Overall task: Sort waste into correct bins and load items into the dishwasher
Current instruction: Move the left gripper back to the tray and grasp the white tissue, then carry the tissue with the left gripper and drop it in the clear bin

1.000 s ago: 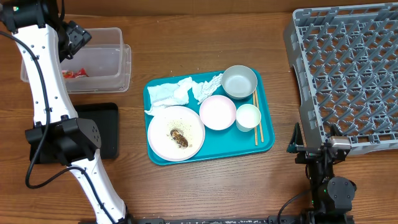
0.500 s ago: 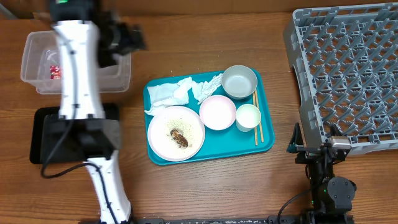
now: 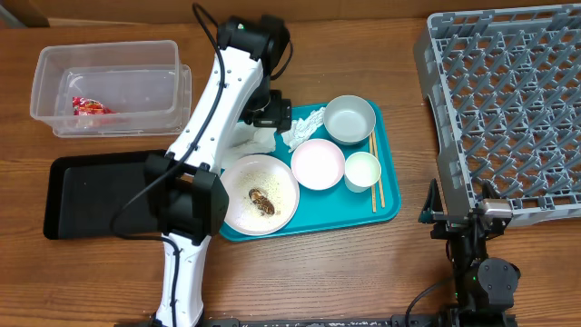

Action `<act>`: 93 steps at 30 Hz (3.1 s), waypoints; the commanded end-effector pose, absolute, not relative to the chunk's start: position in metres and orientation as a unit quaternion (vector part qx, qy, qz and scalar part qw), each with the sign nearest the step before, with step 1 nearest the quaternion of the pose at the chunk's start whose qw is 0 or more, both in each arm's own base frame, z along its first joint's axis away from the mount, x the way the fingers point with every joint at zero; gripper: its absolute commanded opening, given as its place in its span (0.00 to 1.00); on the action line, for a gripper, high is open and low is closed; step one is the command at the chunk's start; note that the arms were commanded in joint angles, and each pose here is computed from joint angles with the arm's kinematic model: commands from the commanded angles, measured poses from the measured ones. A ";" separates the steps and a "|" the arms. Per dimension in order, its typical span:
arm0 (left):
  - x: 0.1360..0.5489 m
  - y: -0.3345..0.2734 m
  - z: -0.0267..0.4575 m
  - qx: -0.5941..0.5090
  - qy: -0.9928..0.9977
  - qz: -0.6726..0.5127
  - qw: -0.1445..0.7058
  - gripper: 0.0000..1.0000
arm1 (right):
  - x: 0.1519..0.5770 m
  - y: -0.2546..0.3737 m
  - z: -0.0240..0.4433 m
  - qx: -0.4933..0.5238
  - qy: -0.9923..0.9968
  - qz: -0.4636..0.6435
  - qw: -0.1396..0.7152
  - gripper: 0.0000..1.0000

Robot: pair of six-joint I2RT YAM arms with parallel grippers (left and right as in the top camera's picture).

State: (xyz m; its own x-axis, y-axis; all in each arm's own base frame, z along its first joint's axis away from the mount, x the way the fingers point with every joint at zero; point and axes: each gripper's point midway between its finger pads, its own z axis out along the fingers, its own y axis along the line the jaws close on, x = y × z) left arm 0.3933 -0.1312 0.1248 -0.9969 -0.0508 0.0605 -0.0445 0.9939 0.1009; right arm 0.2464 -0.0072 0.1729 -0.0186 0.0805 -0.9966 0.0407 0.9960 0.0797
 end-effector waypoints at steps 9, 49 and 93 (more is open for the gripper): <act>0.405 -0.129 0.079 0.025 -0.999 -0.013 0.026 1.00 | 0.246 -0.009 0.171 0.044 0.712 0.011 0.701 1.00; 0.410 -0.106 0.026 0.062 -0.997 -0.032 0.014 0.04 | 0.246 -0.009 0.171 0.044 0.712 0.011 0.701 1.00; 0.475 0.110 0.255 0.405 -0.888 0.028 -0.218 0.04 | 0.246 -0.009 0.171 0.044 0.712 0.011 0.701 1.00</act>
State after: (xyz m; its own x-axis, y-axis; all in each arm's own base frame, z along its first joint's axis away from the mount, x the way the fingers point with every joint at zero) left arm 0.4763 0.1013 0.2418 -0.6216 -0.7033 -0.3450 -0.6882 0.7006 -0.1883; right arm 0.2464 -0.0072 0.1731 -0.0179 0.0805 -0.9966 0.0407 0.9960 0.0797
